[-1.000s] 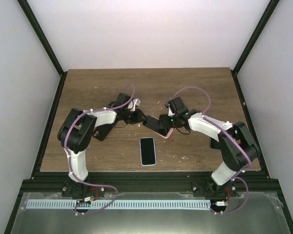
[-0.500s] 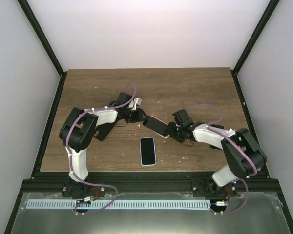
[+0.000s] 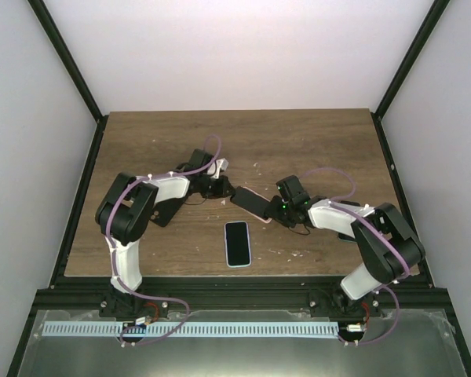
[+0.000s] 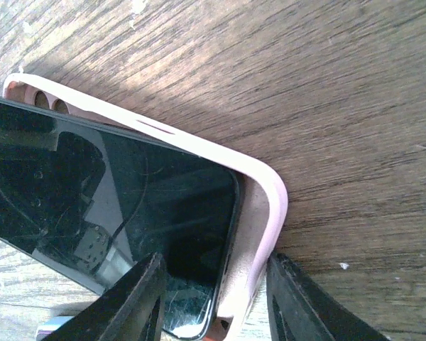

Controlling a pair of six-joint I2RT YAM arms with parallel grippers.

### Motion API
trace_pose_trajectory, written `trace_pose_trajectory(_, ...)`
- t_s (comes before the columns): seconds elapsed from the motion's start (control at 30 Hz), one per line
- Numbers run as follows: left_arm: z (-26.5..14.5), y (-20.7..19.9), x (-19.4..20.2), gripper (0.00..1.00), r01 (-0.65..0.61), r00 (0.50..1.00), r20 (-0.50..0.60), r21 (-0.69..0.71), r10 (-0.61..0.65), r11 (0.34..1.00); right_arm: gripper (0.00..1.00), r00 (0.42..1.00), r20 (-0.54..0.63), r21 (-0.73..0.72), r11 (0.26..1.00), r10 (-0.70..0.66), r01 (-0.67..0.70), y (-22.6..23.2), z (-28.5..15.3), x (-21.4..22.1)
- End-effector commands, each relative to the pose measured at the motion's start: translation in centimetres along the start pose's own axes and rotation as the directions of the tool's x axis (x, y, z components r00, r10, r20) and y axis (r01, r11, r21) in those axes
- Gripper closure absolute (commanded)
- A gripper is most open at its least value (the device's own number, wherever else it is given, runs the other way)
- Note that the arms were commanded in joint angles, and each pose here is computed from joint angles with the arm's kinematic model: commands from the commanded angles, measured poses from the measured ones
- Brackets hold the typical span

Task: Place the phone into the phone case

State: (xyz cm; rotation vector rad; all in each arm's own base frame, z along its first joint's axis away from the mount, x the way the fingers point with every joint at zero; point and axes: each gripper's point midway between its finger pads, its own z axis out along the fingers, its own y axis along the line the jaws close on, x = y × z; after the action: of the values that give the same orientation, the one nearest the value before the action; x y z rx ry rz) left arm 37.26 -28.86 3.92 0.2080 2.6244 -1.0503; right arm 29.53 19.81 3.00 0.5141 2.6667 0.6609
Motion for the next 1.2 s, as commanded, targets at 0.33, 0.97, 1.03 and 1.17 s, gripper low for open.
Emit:
trace_pose_trajectory(0.33, 1.9, -1.7, -1.2, 1.0, -0.062, 0.998, 0.024, 0.08, 0.06, 0.995, 0.67, 0.999, -0.013, -0.071, 0.997, -0.039, 0.037, 1.4, 1.0, 0.5)
trace_pose_trajectory(0.97, -3.5, -1.8, -2.2, 0.51, -0.009, 0.995, 0.096, -0.08, 0.017, 0.997, 0.3, 0.957, 0.127, -0.025, 0.964, -0.259, 0.265, 2.3, -3.6, -1.5)
trace_pose_trajectory(1.03, -3.2, -1.4, -1.2, 0.5, 0.024, 0.997, 0.075, -0.068, -0.019, 0.997, 0.22, 0.921, 0.147, -0.084, 0.923, -0.361, 0.376, 3.9, -3.8, -2.6)
trace_pose_trajectory(1.17, -2.1, -0.6, 0.6, 0.56, 0.087, 0.996, 0.034, -0.045, -0.085, 0.995, 0.16, 0.868, 0.175, -0.17, 0.855, -0.464, 0.491, 5.8, -3.4, -5.0)
